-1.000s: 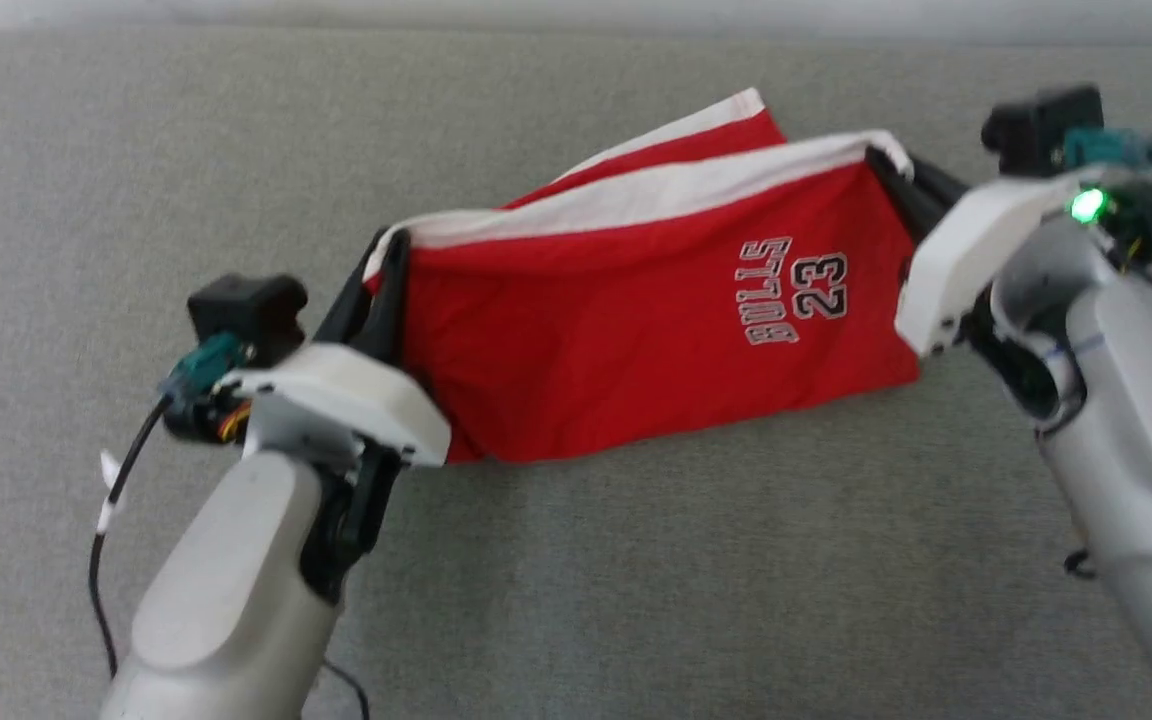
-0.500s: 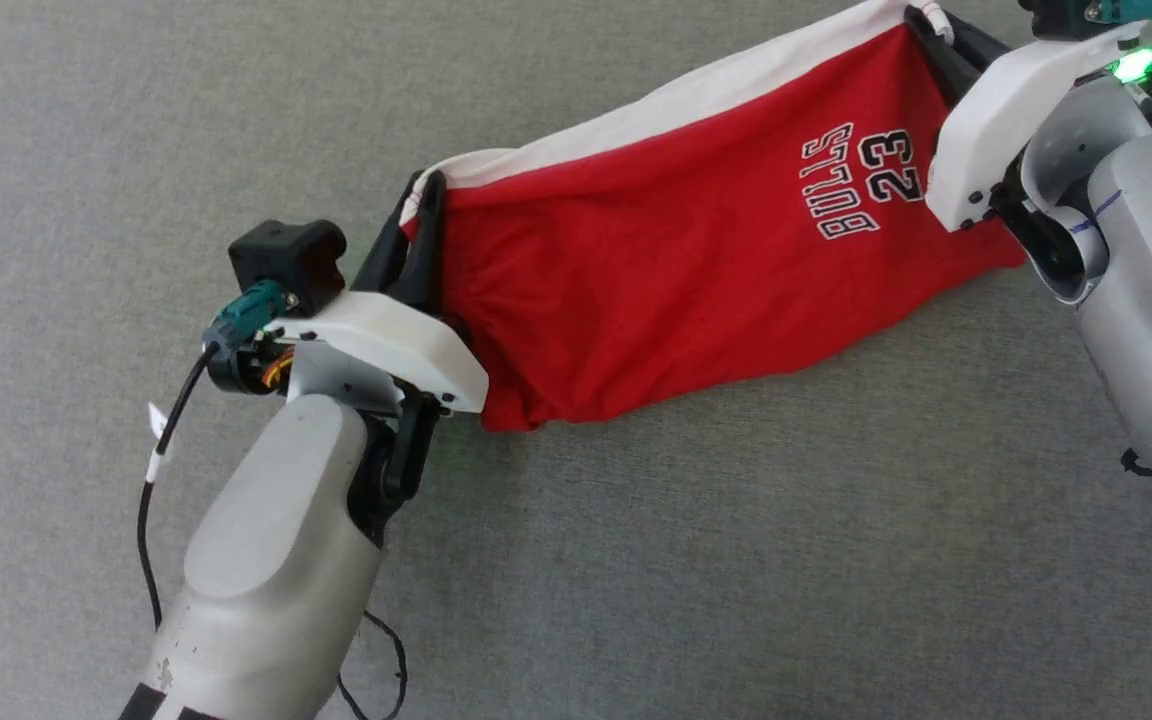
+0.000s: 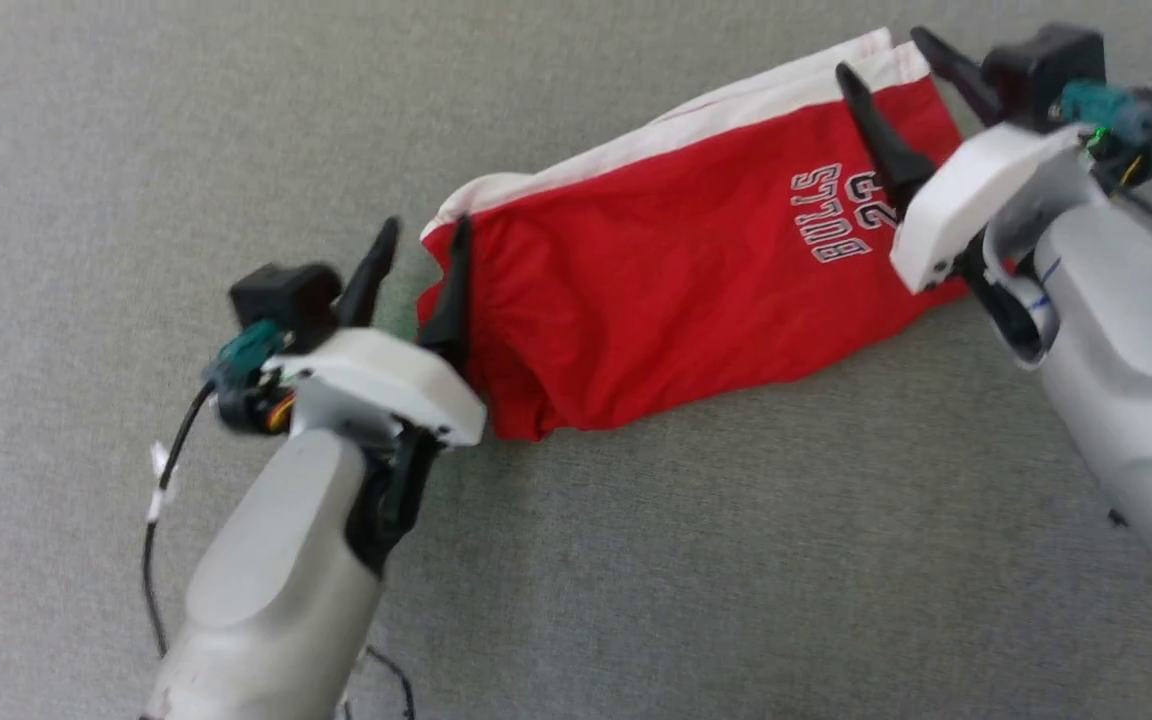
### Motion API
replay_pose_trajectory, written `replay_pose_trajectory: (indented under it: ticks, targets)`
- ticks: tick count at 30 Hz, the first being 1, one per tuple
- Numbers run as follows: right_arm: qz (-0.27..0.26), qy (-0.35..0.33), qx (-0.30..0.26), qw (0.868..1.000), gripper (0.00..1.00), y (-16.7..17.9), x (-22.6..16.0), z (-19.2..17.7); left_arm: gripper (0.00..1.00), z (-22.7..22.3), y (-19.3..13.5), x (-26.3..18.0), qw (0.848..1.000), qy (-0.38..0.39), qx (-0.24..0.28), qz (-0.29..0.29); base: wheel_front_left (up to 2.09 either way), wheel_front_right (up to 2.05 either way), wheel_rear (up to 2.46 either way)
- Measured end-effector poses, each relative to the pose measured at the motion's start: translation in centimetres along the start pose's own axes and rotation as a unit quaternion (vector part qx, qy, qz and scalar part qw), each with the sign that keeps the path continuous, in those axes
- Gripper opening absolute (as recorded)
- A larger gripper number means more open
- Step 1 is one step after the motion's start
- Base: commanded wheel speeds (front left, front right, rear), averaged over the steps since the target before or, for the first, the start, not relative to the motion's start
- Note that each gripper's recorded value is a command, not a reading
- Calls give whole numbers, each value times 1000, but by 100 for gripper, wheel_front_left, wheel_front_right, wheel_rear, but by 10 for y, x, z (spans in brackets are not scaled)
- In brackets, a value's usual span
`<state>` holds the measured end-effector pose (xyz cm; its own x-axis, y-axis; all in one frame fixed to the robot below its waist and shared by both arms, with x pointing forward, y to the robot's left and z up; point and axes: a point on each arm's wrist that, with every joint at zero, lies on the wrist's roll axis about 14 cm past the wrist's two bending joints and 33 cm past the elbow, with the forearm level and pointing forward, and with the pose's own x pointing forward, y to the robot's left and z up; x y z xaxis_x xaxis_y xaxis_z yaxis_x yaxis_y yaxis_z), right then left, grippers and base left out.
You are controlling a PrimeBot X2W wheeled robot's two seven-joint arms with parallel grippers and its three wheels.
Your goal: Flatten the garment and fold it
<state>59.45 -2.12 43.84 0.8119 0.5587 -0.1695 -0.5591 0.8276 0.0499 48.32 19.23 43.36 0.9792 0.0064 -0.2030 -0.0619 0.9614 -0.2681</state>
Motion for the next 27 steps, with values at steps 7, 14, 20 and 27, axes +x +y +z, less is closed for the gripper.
replay_pose_trajectory:
  ticks: [7, 14, 20, 27]
  targets:
    - [3, -72, 2, 997, 100, 12, -42, 39, 100, 23, 22, -27, 999, -15, 42, 28, 0, 0, 0]
    - [-31, -77, 8, 997, 100, 15, -112, 23, 100, 27, 16, -52, 998, 33, 60, 11, 0, 0, 0]
    - [-69, -77, 7, 995, 100, 12, -159, 23, 100, 16, -13, -67, 992, 103, 67, -41, 0, 0, 0]
    - [-99, -89, 7, 991, 100, 16, -193, 37, 100, -10, -44, -71, 972, 190, 92, -99, 0, 0, 0]
